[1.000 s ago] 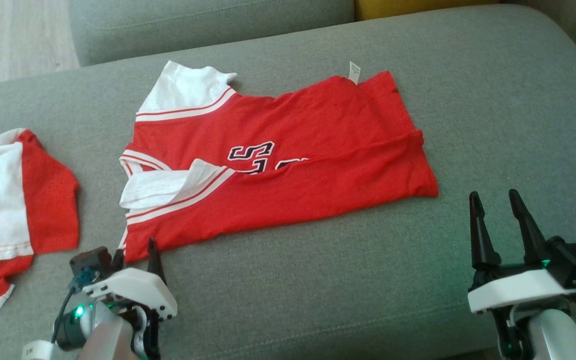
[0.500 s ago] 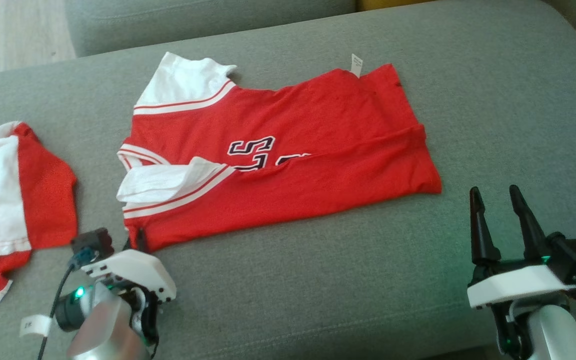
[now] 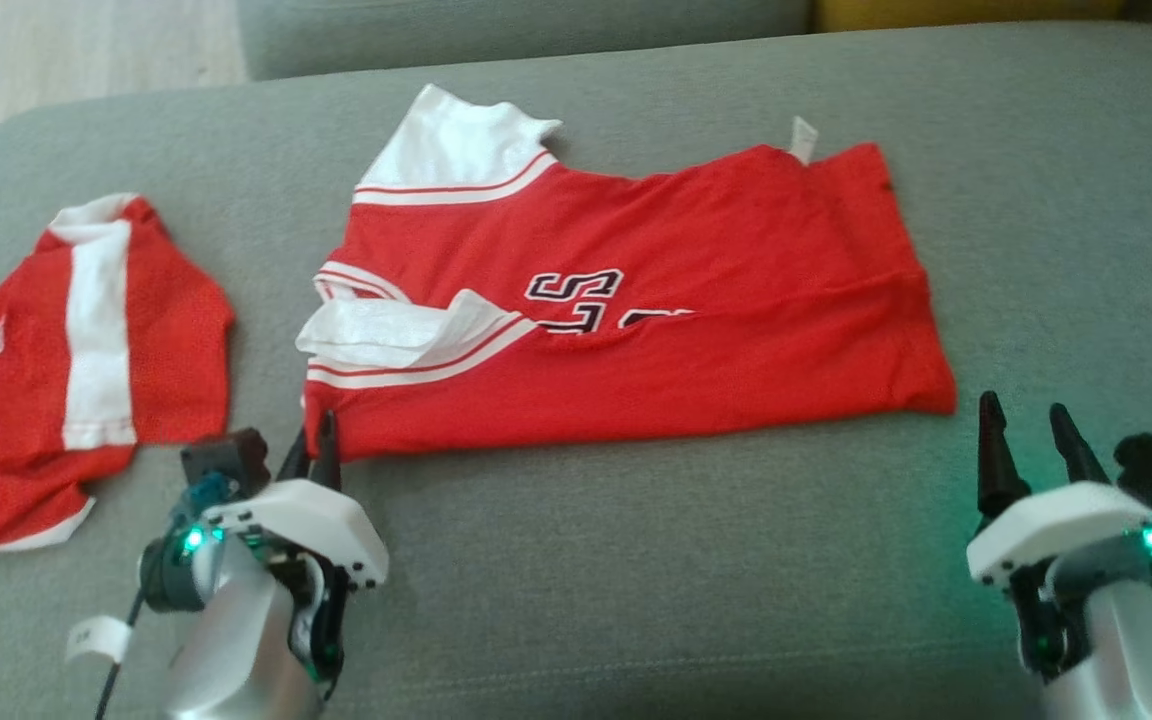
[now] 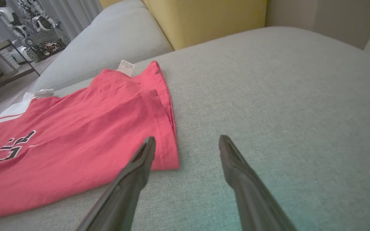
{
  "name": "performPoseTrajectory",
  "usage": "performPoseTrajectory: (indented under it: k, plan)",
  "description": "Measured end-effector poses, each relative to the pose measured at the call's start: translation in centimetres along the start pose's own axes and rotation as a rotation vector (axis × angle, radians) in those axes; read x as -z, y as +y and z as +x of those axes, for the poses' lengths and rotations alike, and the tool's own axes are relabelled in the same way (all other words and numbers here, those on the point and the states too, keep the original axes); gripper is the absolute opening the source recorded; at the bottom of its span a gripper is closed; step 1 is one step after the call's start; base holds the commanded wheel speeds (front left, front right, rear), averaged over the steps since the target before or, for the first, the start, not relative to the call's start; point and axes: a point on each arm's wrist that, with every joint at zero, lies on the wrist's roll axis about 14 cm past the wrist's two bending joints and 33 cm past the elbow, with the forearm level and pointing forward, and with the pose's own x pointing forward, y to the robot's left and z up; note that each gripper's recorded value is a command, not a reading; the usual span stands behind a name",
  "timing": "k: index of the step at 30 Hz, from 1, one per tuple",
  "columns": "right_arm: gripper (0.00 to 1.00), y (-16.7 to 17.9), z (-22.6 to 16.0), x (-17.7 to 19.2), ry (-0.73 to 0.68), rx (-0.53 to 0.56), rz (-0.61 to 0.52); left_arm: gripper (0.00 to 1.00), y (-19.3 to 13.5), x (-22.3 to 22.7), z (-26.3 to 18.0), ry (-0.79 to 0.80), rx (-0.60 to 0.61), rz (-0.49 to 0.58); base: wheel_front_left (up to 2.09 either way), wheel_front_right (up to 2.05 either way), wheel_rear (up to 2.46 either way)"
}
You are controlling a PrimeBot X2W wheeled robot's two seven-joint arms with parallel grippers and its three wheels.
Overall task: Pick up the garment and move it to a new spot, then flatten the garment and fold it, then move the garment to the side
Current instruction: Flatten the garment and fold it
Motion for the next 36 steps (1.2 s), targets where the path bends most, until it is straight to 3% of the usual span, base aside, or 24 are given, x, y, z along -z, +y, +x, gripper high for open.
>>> performPoseTrajectory:
  k: [11, 17, 18, 19, 28, 36]
  plan:
    - [1.00, 2.4, 4.0, 2.8, 0.182, -0.033, 0.055, 0.00, -0.2, 0.7, -0.2, -0.002, 0.018, 0.008, 0.00, 0.00, 0.00]
    - [1.00, 2.3, 5.1, 4.5, 0.267, -0.026, 0.019, 0.00, -0.4, 0.8, 0.1, -0.001, 0.025, 0.010, 0.00, 0.00, 0.00]
    - [0.29, 2.4, 5.2, 4.5, 0.274, -0.030, 0.015, 0.00, -0.4, 0.8, 0.2, -0.003, 0.025, 0.012, 0.00, 0.00, 0.00]
    - [0.00, 2.6, 5.4, 4.4, 0.276, -0.036, 0.008, 0.00, -0.5, 0.7, 0.2, -0.004, 0.026, 0.012, 0.00, 0.00, 0.00]
    - [0.00, 2.4, 4.8, 3.5, 0.304, -0.086, -0.112, 0.00, -0.4, 0.4, -0.8, 0.009, 0.036, 0.036, 0.00, 0.00, 0.00]
    - [0.00, 0.6, 1.5, 3.6, 0.398, -0.115, -0.190, 0.00, -0.4, 2.0, -3.8, 0.074, 0.068, 0.068, 0.00, 0.00, 0.00]
